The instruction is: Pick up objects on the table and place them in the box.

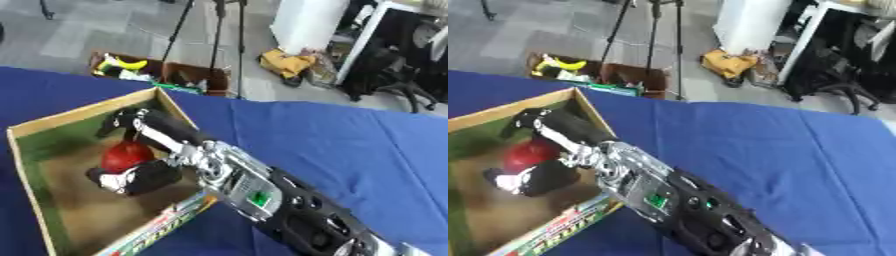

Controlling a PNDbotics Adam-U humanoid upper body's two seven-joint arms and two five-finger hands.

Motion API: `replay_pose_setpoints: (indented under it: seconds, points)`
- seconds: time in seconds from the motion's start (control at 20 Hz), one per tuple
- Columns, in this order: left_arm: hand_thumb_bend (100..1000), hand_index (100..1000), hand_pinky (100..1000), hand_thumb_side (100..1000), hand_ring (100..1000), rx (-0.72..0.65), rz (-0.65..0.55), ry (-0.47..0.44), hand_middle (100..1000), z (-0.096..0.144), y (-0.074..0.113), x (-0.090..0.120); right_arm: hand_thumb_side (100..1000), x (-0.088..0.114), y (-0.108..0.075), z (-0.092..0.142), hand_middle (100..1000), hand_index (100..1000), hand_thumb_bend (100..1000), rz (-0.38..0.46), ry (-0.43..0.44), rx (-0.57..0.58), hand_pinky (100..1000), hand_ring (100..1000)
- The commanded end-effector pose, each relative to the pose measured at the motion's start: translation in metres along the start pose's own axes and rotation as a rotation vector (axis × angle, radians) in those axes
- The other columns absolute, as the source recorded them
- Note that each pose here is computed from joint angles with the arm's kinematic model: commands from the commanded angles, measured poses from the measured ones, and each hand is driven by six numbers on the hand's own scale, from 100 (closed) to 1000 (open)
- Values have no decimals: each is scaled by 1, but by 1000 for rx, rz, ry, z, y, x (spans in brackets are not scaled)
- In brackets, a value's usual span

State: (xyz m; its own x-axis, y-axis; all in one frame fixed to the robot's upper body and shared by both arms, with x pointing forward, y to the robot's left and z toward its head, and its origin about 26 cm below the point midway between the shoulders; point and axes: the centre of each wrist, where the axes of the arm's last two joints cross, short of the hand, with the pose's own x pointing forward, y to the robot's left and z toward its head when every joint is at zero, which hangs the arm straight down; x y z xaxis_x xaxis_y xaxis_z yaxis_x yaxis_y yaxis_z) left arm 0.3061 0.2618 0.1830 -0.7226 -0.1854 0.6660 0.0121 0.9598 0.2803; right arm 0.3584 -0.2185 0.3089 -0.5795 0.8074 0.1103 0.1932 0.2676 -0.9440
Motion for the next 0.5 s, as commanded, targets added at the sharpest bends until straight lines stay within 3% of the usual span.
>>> replay_pose_setpoints:
  seconds: [0.05,0.25,0.3,0.5]
  points:
    - [100,655,230,863,531,2,-10,-22,596,-2,3,6,751,-1,-17,5,907,882,693,130,8,-28,835,831]
    - [100,655,231,863,531,2,-10,-18,596,-1,3,5,777,-1,-18,6,916,885,731,217,37,-36,859,854]
    - [100,655,231,862,530,2,-10,-18,596,-1,3,5,823,-1,-18,6,926,890,793,224,39,-37,882,874]
    - [100,655,232,862,530,0,-11,-13,596,-1,3,5,827,0,-23,9,925,891,794,249,55,-64,882,873]
